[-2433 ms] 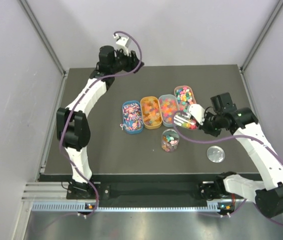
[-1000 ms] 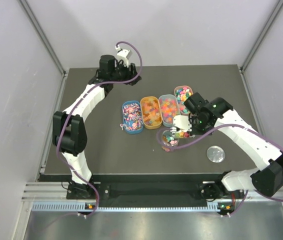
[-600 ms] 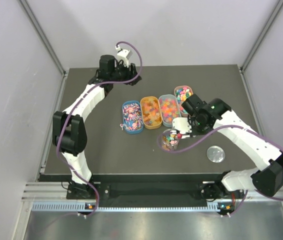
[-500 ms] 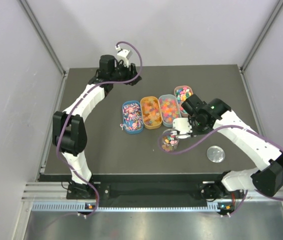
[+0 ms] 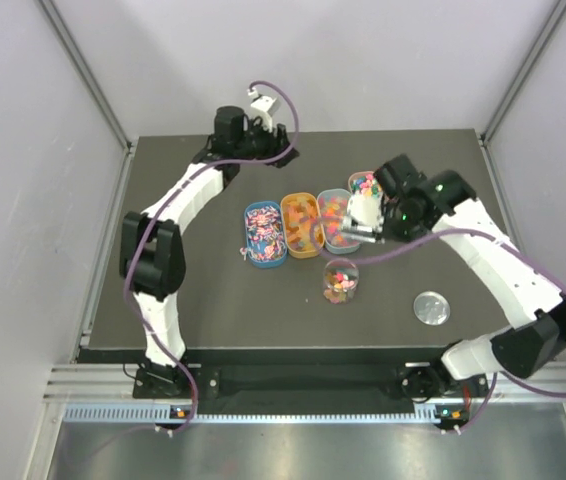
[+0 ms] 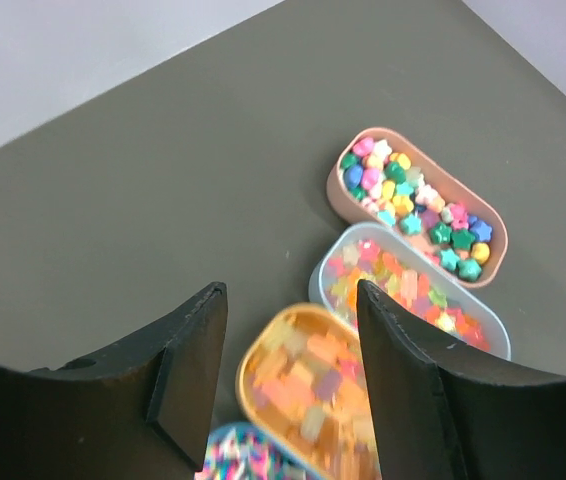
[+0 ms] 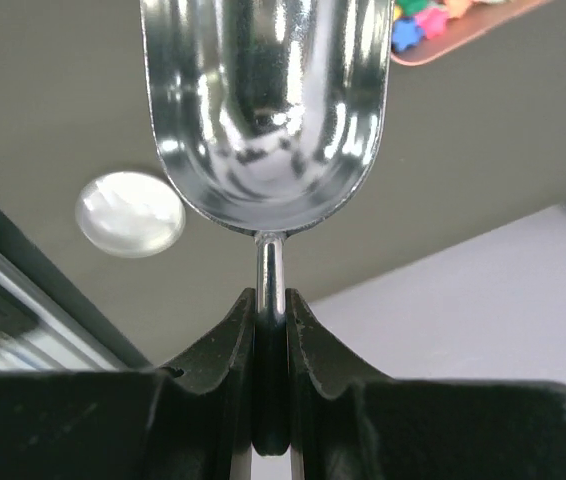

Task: Pack the candies
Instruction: Place the fake candies in the packing bottle, then scoop the fake candies from the storage box.

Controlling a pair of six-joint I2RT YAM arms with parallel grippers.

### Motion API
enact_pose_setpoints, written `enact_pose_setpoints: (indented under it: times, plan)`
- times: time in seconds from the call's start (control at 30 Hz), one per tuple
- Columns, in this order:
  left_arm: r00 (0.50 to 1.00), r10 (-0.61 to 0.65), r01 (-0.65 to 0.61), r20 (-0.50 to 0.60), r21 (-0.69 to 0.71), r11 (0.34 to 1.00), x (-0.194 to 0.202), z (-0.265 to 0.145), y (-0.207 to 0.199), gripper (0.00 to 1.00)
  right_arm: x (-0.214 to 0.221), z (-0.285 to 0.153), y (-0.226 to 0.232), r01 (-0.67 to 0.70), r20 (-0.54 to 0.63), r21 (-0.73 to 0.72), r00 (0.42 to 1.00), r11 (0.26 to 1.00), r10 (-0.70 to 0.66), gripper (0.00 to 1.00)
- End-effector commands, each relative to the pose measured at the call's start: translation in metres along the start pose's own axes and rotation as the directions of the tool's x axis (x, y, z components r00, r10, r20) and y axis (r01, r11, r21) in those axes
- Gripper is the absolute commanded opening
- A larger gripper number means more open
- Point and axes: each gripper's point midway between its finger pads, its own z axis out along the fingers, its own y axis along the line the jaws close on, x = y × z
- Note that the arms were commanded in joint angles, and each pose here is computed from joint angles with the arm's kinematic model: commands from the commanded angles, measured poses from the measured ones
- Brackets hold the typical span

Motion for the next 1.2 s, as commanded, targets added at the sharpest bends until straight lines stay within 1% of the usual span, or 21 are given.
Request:
enact_pose_setpoints:
  times: [0.0, 0.03, 0.07, 0.1, 0.13, 0.17, 0.2, 0.23, 0.27, 0.33, 0.43, 0.5, 0.53, 0.73, 0.77, 0.83, 0.97, 1.07, 1.17]
  plan:
    - [0.993, 0.101, -0.108, 0.069, 0.111, 0.988, -0.015, 0.041, -0.033, 0.59, -0.010, -0.013, -0.004, -0.341, 0.089, -0.087, 0.933, 0.936, 0.348, 0.00]
    - [0.992, 0.109, -0.117, 0.067, 0.125, 0.985, -0.010, 0.052, -0.039, 0.60, -0.004, -0.009, -0.014, -0.432, 0.090, -0.085, 0.894, 0.898, 0.439, 0.00]
    - [0.990, 0.124, -0.132, 0.062, 0.144, 0.981, -0.003, 0.070, -0.049, 0.59, -0.004, -0.001, -0.018, -0.486, 0.074, -0.109, 0.866, 0.867, 0.495, 0.00]
    - [0.989, 0.133, -0.142, 0.070, 0.151, 0.978, 0.000, 0.080, -0.055, 0.59, -0.004, 0.001, -0.023, -0.573, 0.065, -0.120, 0.810, 0.811, 0.582, 0.00]
    - [0.988, 0.138, -0.148, 0.073, 0.154, 0.977, 0.003, 0.088, -0.060, 0.58, 0.006, 0.007, -0.030, -0.642, 0.041, -0.115, 0.759, 0.758, 0.649, 0.00]
    - [0.988, 0.138, -0.147, 0.067, 0.171, 0.974, 0.013, 0.103, -0.070, 0.57, 0.010, 0.017, -0.032, -0.673, 0.004, -0.125, 0.735, 0.729, 0.678, 0.00]
    - [0.987, 0.140, -0.151, 0.077, 0.148, 0.977, 0.013, 0.111, -0.070, 0.57, 0.013, 0.022, -0.034, -0.694, -0.012, -0.125, 0.715, 0.709, 0.699, 0.00]
    - [0.986, 0.145, -0.157, 0.087, 0.157, 0.975, 0.016, 0.120, -0.081, 0.57, 0.019, 0.026, -0.037, -0.708, -0.023, -0.121, 0.703, 0.696, 0.711, 0.00]
    - [0.985, 0.147, -0.160, 0.088, 0.159, 0.974, 0.023, 0.133, -0.081, 0.57, 0.023, 0.036, -0.038, -0.715, -0.060, -0.120, 0.697, 0.688, 0.714, 0.00]
    - [0.980, 0.168, -0.185, 0.108, 0.169, 0.968, 0.025, 0.148, -0.092, 0.58, 0.031, 0.043, -0.040, -0.725, -0.099, -0.123, 0.689, 0.678, 0.718, 0.00]
    - [0.971, 0.185, -0.209, 0.153, 0.157, 0.965, 0.027, 0.176, -0.090, 0.58, 0.037, 0.061, -0.047, -0.707, -0.182, -0.124, 0.706, 0.697, 0.684, 0.00]
    - [0.966, 0.191, -0.215, 0.176, 0.129, 0.968, 0.026, 0.185, -0.086, 0.60, 0.038, 0.064, -0.056, -0.700, -0.201, -0.109, 0.711, 0.706, 0.674, 0.00]
    - [0.963, 0.199, -0.223, 0.182, 0.117, 0.968, 0.031, 0.192, -0.083, 0.60, 0.039, 0.072, -0.053, -0.696, -0.247, -0.125, 0.713, 0.707, 0.657, 0.00]
    - [0.955, 0.198, -0.226, 0.222, 0.110, 0.968, 0.035, 0.207, -0.075, 0.60, 0.042, 0.085, -0.053, -0.647, -0.331, -0.084, 0.735, 0.758, 0.591, 0.00]
    - [0.956, 0.189, -0.219, 0.226, 0.115, 0.969, 0.038, 0.211, -0.074, 0.61, 0.042, 0.088, -0.054, -0.627, -0.350, -0.074, 0.745, 0.776, 0.568, 0.00]
    - [0.957, 0.178, -0.210, 0.231, 0.125, 0.970, 0.043, 0.216, -0.074, 0.61, 0.043, 0.094, -0.056, -0.610, -0.377, -0.068, 0.748, 0.789, 0.546, 0.00]
    - [0.954, 0.165, -0.197, 0.251, 0.107, 0.975, 0.046, 0.224, -0.068, 0.63, 0.044, 0.101, -0.064, -0.518, -0.422, -0.045, 0.785, 0.854, 0.453, 0.00]
    - [0.948, 0.174, -0.202, 0.266, 0.082, 0.976, 0.047, 0.228, -0.061, 0.64, 0.045, 0.101, -0.085, -0.439, -0.440, 0.005, 0.806, 0.899, 0.396, 0.00]
    - [0.947, 0.169, -0.191, 0.274, 0.057, 0.980, 0.047, 0.230, -0.052, 0.65, 0.046, 0.105, -0.099, -0.367, -0.468, 0.022, 0.818, 0.930, 0.334, 0.00]
